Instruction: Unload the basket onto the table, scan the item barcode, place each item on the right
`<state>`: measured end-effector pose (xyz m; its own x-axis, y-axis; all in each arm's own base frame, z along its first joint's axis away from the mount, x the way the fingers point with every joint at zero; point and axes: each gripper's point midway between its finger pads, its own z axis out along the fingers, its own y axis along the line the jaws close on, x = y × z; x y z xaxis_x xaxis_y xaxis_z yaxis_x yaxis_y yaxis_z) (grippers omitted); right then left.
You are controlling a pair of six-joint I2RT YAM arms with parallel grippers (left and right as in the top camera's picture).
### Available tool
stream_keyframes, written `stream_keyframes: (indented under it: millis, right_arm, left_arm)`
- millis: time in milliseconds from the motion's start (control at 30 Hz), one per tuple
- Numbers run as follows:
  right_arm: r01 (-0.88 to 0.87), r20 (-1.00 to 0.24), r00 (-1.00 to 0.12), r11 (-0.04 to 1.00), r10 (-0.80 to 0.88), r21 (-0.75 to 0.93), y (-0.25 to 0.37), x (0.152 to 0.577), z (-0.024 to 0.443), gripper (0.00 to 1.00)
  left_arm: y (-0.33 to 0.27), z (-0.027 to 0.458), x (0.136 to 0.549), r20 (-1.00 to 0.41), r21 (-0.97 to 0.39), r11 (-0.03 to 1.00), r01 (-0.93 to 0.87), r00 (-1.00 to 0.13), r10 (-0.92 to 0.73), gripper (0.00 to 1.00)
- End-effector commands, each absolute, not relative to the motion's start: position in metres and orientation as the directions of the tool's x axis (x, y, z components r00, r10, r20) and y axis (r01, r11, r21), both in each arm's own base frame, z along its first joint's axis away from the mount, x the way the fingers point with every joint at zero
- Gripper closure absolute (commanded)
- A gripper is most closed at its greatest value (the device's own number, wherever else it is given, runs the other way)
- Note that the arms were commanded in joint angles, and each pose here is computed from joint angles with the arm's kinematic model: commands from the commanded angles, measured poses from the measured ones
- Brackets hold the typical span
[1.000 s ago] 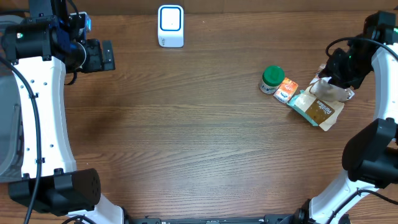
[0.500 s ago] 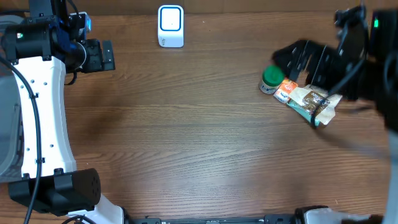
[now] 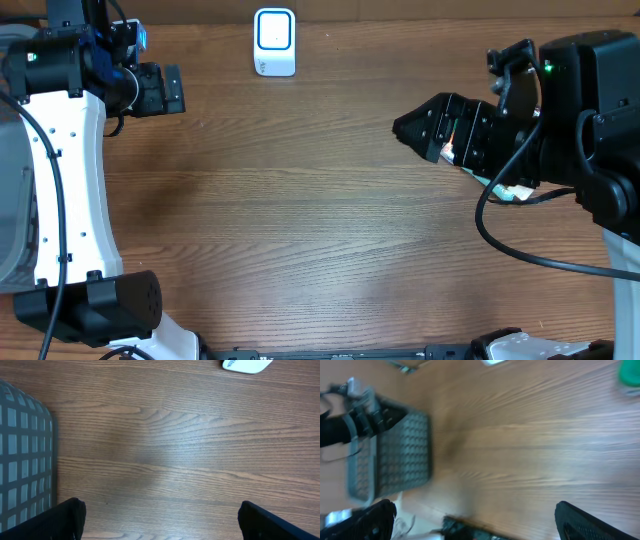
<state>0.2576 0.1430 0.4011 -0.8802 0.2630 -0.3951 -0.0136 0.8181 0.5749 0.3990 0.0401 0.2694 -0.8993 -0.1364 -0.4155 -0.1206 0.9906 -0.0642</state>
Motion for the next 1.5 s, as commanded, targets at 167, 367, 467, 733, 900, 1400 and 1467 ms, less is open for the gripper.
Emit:
stream_keyframes:
  millis: [167, 367, 467, 733, 900, 1400, 1467]
  right_arm:
    - [-0.021, -0.718, -0.662, 0.952, 0.216, 0.306, 0.082, 0.288, 0.408, 0.00]
    - [-0.062, -0.800, -0.557, 0.950, 0.221, 0.306, 0.057, 0.270, 0.393, 0.00]
    - [-0.121, -0.856, -0.488, 0.958, 0.171, 0.260, 0.050, 0.261, 0.385, 0.00]
    - [-0.275, -0.971, -0.238, 0.961, -0.033, 0.035, 0.047, 0.247, 0.343, 0.00]
    - [-0.242, -0.990, -0.139, 0.970, -0.032, 0.002, 0.039, 0.243, 0.303, 0.00]
    - [-0.298, -0.999, 0.031, 0.955, 0.017, 0.007, 0.054, 0.238, 0.191, 0.00]
    - [-0.305, -1.000, 0.015, 0.952, 0.017, 0.012, 0.056, 0.238, 0.180, 0.00]
  left_arm:
    - [0.038, 0.266, 0.400, -0.408, -0.065, 0.993, -0.102, -0.905, -0.119, 0.00]
    - [0.038, 0.266, 0.400, -0.408, -0.065, 0.993, -0.102, -0.905, -0.119, 0.00]
    - [0.038, 0.266, 0.400, -0.408, -0.065, 0.993, -0.102, -0.905, -0.119, 0.00]
    - [0.038, 0.266, 0.400, -0.408, -0.065, 0.993, -0.102, -0.905, -0.119, 0.00]
    - [0.038, 0.266, 0.400, -0.408, -0.065, 0.993, -0.102, -0.905, -0.119, 0.00]
    - [0.038, 0.266, 0.400, -0.408, -0.065, 0.993, -0.102, -0.905, -0.119, 0.00]
    - [0.038, 0.266, 0.400, -0.408, -0.065, 0.993, -0.102, -0.905, -0.119, 0.00]
